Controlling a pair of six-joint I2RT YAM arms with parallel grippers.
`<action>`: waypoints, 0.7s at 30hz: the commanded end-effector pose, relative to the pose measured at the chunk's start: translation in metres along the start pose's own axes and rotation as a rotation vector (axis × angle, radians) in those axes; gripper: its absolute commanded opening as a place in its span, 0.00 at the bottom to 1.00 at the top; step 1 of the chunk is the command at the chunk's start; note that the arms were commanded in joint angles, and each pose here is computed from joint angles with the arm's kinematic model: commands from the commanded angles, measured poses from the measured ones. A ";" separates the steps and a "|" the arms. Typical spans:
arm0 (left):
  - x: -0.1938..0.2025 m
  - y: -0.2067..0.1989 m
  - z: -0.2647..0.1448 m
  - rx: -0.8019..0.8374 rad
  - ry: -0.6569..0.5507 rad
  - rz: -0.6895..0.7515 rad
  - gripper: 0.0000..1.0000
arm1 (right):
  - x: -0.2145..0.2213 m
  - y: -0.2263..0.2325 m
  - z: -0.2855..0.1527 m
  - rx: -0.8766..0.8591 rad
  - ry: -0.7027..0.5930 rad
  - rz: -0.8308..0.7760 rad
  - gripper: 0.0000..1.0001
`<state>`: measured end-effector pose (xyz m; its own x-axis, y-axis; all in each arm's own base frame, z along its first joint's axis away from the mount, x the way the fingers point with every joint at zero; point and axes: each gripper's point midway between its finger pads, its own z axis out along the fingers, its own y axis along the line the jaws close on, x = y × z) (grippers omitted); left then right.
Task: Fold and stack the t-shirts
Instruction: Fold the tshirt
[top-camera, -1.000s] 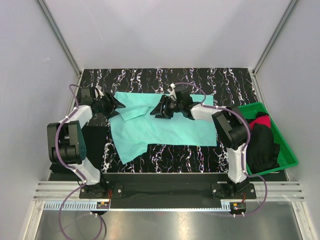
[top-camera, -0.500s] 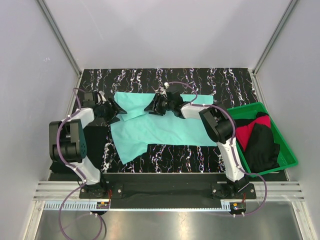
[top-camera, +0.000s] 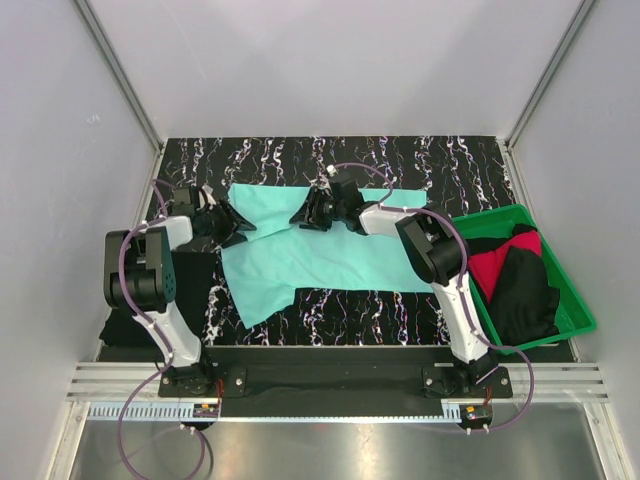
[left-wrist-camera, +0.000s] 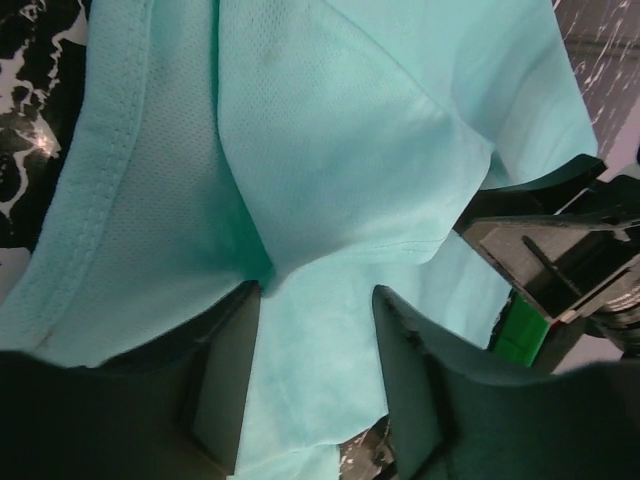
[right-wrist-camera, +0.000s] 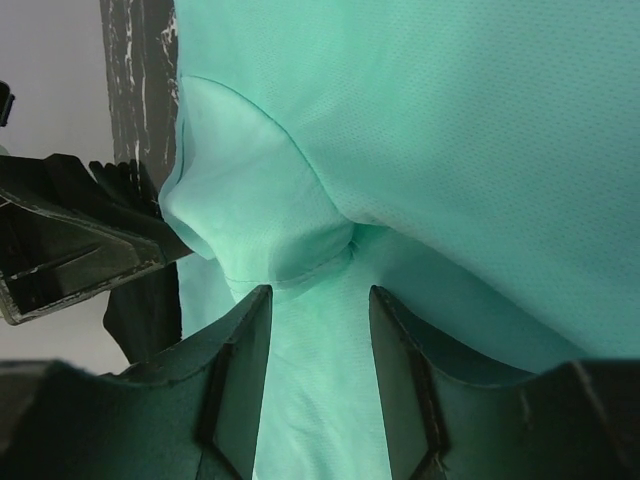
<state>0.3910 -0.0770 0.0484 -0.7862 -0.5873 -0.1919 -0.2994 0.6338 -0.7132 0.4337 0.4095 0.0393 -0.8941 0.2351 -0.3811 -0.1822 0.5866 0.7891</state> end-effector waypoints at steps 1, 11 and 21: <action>-0.006 -0.022 0.000 0.108 -0.009 0.022 0.45 | -0.004 0.007 0.005 -0.008 -0.003 -0.046 0.50; 0.000 -0.058 -0.036 0.206 -0.053 -0.037 0.23 | -0.006 0.008 0.005 -0.001 0.000 -0.052 0.48; -0.006 -0.052 -0.040 0.123 -0.066 -0.022 0.39 | -0.011 0.005 0.019 -0.010 -0.004 -0.020 0.40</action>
<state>0.3839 -0.0920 0.1000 -0.7469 -0.6440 -0.1653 -0.2672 0.5184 -0.8123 0.4410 0.4141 0.0306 -0.8995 0.2172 -0.3792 -0.1828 0.6011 0.7780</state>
